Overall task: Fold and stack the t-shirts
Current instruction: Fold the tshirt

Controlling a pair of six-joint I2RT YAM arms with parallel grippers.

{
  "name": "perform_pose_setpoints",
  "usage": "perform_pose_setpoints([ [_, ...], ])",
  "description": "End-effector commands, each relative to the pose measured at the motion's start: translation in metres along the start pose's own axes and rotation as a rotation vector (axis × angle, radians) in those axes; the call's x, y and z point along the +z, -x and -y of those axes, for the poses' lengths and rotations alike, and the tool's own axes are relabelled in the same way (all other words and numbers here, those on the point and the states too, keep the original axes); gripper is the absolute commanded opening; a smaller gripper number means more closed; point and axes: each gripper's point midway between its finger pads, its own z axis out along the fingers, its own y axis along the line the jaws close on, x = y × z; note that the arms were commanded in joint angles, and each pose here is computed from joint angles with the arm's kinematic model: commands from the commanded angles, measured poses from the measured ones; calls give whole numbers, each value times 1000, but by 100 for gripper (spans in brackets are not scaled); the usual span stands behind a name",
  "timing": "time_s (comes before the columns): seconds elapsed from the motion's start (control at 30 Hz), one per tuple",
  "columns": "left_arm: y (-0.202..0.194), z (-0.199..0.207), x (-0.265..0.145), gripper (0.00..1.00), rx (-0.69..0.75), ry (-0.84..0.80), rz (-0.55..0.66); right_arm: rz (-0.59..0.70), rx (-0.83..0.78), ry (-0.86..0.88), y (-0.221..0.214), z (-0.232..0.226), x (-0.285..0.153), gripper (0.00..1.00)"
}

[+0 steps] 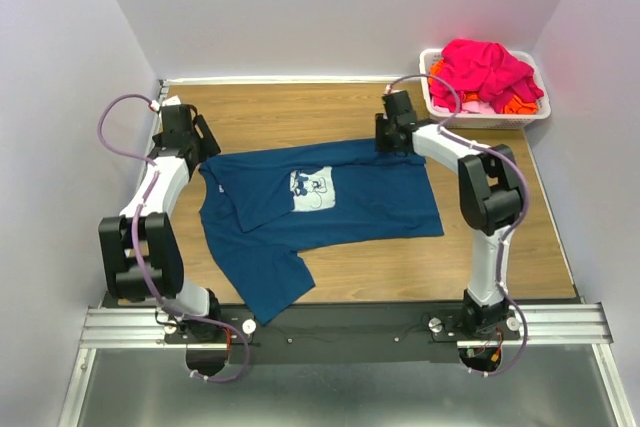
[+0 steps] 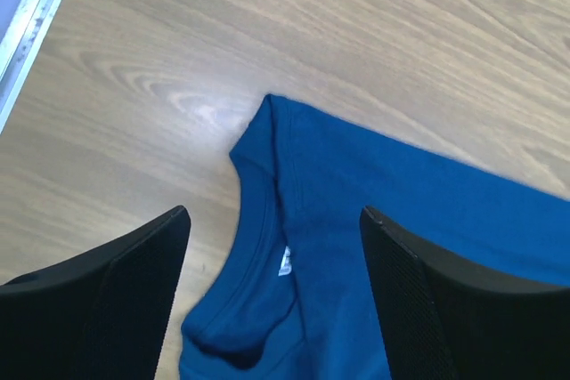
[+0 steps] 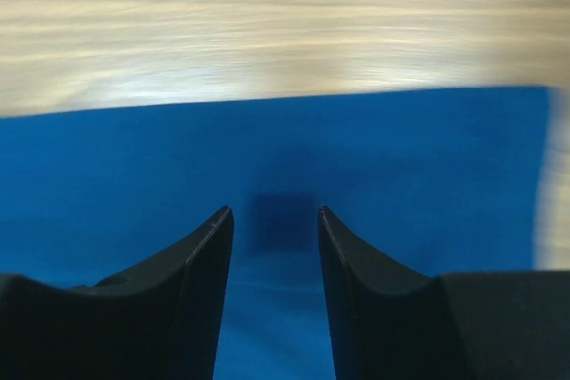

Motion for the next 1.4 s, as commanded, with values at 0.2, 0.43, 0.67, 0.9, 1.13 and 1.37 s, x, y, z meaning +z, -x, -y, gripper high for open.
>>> perform_pose_setpoints([
  [0.2, 9, 2, -41, 94, 46, -21, 181, 95, -180, 75, 8, -118, -3, 57],
  [0.43, 0, 11, -28, 94, 86, -46, 134, 101, -243, 198, -3, -190, 6, 67],
  [0.67, -3, 15, -30, 94, 97, -54, 136, 43, -227, 206, -32, -202, 31, 67],
  [0.9, -5, 18, -26, 94, 98, -57, 123, 51, -268, 112, -41, -190, 58, 68],
  [1.13, -9, 18, -24, 94, 100, -54, 112, 72, -312, 48, -30, -171, 89, 71],
  [1.37, -16, 17, -20, 96, 107, -50, 83, 166, -262, 32, 20, -163, 107, 74],
])
